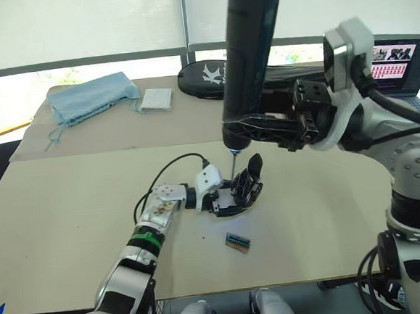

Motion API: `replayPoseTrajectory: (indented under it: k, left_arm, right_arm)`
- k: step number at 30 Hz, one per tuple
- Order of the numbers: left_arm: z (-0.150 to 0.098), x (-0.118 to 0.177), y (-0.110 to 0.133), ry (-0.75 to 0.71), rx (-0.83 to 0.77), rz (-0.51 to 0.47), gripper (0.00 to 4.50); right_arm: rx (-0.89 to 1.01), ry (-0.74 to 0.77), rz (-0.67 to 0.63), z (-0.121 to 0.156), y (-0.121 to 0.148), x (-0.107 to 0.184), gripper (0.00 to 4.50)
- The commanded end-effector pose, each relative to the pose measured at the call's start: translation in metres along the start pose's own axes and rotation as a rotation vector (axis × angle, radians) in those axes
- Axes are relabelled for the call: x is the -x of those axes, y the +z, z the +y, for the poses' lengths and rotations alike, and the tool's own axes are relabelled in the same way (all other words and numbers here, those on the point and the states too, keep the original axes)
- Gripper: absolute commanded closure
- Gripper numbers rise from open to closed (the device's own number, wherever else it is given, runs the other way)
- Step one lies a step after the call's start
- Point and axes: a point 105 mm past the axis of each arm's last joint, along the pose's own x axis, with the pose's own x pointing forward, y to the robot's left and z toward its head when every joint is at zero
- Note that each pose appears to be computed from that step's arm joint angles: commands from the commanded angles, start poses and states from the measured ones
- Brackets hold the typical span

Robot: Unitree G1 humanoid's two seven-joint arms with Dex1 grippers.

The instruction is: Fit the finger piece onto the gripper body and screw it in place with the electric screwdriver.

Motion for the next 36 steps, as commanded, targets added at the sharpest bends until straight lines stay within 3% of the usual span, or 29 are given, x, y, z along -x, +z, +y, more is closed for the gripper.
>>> replayPoseTrajectory:
  k: [1, 6, 9, 14, 18, 19, 20, 22, 24, 27, 29, 33, 36]
  left_arm:
    - [-0.010, 0.052, 0.030, -0.017, -0.019, -0.062, 0.00]
    - [-0.050, 0.117, 0.054, -0.064, 0.022, -0.006, 0.00]
    - [-0.059, 0.138, 0.058, -0.030, 0.040, 0.059, 0.00]
    - [-0.060, 0.143, 0.064, 0.035, 0.023, 0.064, 0.00]
    - [-0.061, 0.143, 0.066, 0.069, 0.012, 0.066, 0.00]
    - [-0.061, 0.145, 0.066, 0.075, 0.018, 0.069, 0.00]
    - [-0.063, 0.146, 0.065, 0.080, 0.025, 0.072, 0.00]
    - [-0.065, 0.151, 0.062, 0.093, 0.042, 0.083, 0.00]
    - [-0.064, 0.156, 0.059, 0.126, 0.047, 0.095, 0.00]
    - [-0.066, 0.176, 0.042, 0.177, 0.091, 0.180, 0.00]
    - [-0.073, 0.187, 0.037, 0.164, 0.130, 0.210, 0.00]
    - [-0.083, 0.216, 0.043, 0.152, 0.275, 0.223, 0.00]
    - [-0.068, 0.247, 0.048, 0.278, 0.276, 0.225, 0.00]
  right_arm:
    - [-0.187, -0.155, 0.040, -0.012, 0.005, 0.044, 2.62]
    - [-0.608, -0.451, 0.276, -0.037, -0.048, 0.116, 2.62]
    - [-0.708, -0.625, 0.476, -0.043, -0.094, 0.146, 2.62]
    - [-0.790, -0.715, 0.585, -0.058, -0.139, 0.160, 2.62]
    - [-0.741, -0.808, 0.687, -0.070, -0.165, 0.181, 2.62]
    - [-0.736, -0.808, 0.699, -0.070, -0.168, 0.186, 2.12]
    - [-0.732, -0.808, 0.695, -0.071, -0.168, 0.189, 1.57]
    - [-0.700, -0.803, 0.664, -0.075, -0.158, 0.192, 0.93]
    - [-0.622, -0.775, 0.604, -0.078, -0.135, 0.193, 0.21]
    - [-0.427, -0.628, 0.436, -0.072, -0.071, 0.194, 0.10]
    - [-0.346, -0.589, 0.415, -0.066, -0.049, 0.202, 0.10]
    - [0.077, -0.463, 0.650, -0.057, -0.043, 0.240, 0.10]
    - [0.198, -0.491, 0.732, -0.064, -0.040, 0.268, 0.10]
